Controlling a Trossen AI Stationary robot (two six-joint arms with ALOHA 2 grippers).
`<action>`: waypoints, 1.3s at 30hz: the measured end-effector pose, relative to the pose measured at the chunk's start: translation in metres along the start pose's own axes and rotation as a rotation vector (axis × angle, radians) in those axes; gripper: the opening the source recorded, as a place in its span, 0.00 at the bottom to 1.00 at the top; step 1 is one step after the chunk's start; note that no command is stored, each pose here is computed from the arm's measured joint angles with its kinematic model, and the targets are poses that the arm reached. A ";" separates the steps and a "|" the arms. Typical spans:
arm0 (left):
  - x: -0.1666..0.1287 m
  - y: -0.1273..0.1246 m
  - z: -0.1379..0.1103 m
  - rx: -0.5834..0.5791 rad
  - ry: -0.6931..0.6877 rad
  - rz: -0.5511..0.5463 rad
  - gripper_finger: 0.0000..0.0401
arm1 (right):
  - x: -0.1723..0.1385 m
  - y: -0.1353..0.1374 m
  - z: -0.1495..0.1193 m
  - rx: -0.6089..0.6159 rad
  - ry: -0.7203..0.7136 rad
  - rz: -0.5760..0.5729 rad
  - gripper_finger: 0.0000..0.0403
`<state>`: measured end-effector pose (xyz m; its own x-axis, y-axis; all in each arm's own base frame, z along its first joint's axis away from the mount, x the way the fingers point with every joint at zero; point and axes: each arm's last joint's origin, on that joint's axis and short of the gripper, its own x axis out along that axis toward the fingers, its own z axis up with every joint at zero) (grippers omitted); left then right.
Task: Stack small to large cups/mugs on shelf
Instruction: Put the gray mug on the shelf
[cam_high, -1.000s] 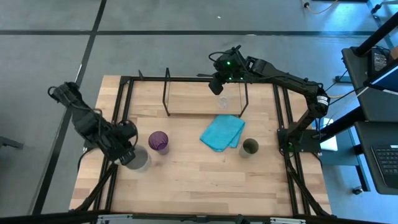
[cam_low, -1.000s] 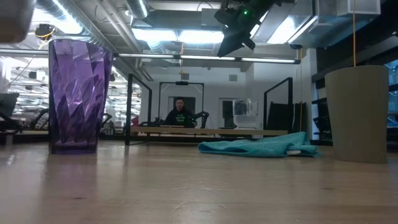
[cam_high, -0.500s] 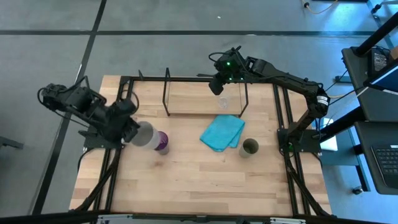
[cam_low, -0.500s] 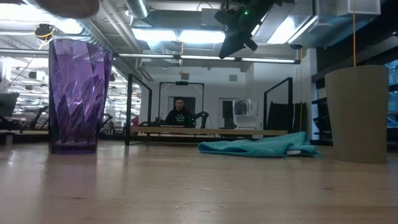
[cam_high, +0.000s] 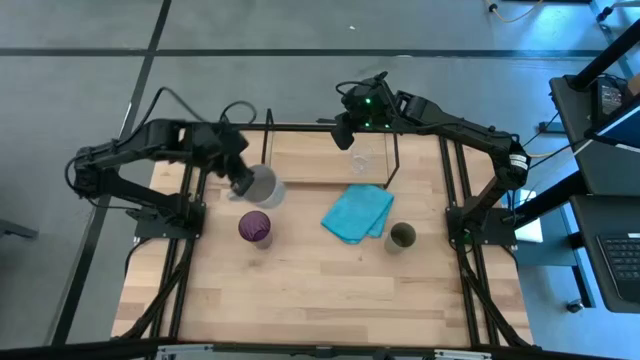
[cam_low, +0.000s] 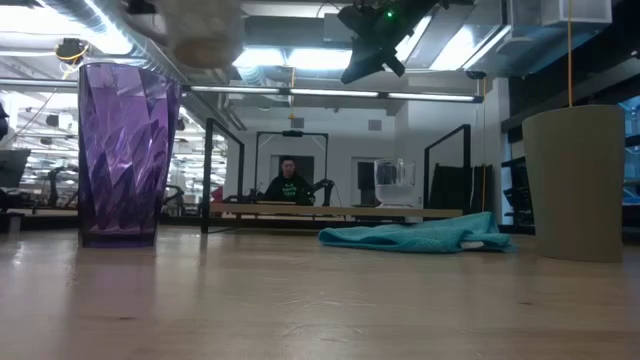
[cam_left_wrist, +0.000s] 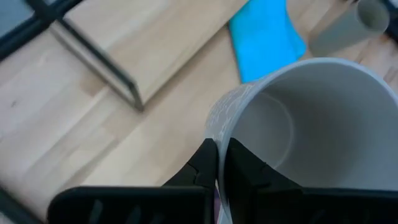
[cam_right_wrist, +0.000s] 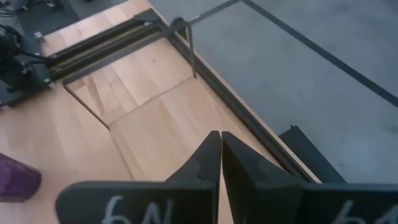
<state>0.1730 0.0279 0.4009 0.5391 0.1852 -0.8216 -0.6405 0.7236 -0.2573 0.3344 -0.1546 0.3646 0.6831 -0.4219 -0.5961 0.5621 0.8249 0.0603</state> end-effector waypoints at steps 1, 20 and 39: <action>0.004 0.002 0.006 0.008 -0.006 -0.007 0.02 | 0.000 0.001 0.000 -0.001 -0.004 0.003 0.04; 0.103 0.046 0.094 0.114 -0.013 -0.032 0.02 | -0.030 0.008 0.034 -0.031 -0.367 -0.063 0.04; 0.184 0.082 0.125 0.167 0.018 0.026 0.03 | -0.029 0.006 0.028 0.012 -0.298 -0.064 0.04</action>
<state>0.2880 0.2048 0.2920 0.5125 0.1946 -0.8364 -0.5534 0.8196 -0.1484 0.3306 -0.1479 0.4044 0.7518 -0.5662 -0.3378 0.6127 0.7893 0.0406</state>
